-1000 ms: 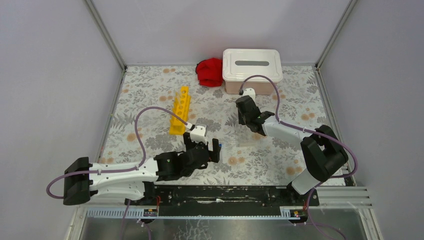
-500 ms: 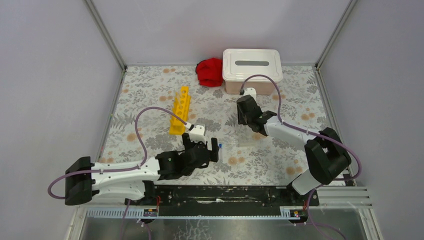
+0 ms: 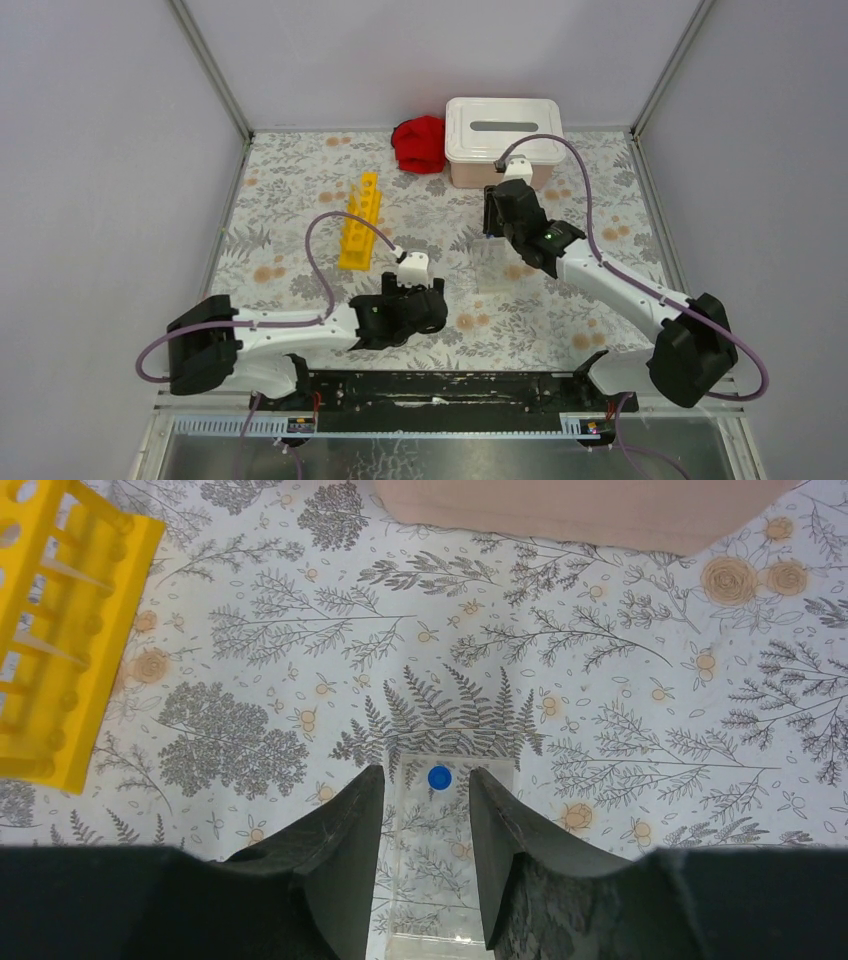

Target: Organize the chemistry lab equipment

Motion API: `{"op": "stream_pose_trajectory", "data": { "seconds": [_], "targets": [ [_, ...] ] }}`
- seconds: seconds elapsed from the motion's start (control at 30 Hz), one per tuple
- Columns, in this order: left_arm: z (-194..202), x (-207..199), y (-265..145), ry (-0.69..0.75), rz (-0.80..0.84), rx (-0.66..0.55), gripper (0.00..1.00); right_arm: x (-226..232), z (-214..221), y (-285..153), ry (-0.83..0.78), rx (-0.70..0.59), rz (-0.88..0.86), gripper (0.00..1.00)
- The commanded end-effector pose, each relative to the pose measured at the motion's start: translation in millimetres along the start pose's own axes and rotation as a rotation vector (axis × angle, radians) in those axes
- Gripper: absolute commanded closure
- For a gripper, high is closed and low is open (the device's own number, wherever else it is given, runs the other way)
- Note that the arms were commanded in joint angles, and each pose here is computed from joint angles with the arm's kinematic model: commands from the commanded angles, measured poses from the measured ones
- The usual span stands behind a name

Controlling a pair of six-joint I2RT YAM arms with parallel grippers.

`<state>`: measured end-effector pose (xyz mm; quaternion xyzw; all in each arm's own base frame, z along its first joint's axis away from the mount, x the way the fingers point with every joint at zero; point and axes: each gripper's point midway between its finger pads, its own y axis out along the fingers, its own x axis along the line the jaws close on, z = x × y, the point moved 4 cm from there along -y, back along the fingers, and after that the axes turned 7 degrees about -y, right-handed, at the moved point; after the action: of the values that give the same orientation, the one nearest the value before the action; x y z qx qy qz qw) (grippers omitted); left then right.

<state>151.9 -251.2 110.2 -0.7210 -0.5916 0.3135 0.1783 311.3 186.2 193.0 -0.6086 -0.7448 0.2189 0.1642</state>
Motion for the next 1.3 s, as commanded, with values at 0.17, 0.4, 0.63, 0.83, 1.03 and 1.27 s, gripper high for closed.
{"op": "stream_pose_trajectory", "data": {
  "seconds": [0.17, 0.4, 0.63, 0.83, 1.03, 1.27],
  "targets": [
    [7.3, -8.4, 27.7, -0.064, -0.08, 0.081, 0.35, -1.8, -3.5, -29.0, 0.006, -0.042, -0.003, 0.56],
    [14.4, -8.3, 46.7, -0.095, -0.069, 0.132, 0.46, -3.9, 4.6, -36.6, 0.009, -0.044, -0.008, 0.56],
    [15.2, -13.2, 54.9, -0.11, -0.046, 0.143, 0.49, -4.4, 8.7, -38.7, 0.008, -0.043, -0.01, 0.56],
    [15.7, -16.4, 59.5, -0.105, -0.046, 0.151, 0.5, -4.3, 10.7, -39.1, 0.006, -0.038, -0.013, 0.56],
    [19.2, -14.6, 62.1, -0.103, -0.057, 0.159, 0.52, -5.3, 10.7, -39.8, 0.005, -0.042, -0.01, 0.56],
    [22.4, -12.6, 65.2, -0.094, -0.069, 0.165, 0.55, -4.5, 12.2, -38.7, 0.005, -0.039, -0.012, 0.56]
  ]
}}
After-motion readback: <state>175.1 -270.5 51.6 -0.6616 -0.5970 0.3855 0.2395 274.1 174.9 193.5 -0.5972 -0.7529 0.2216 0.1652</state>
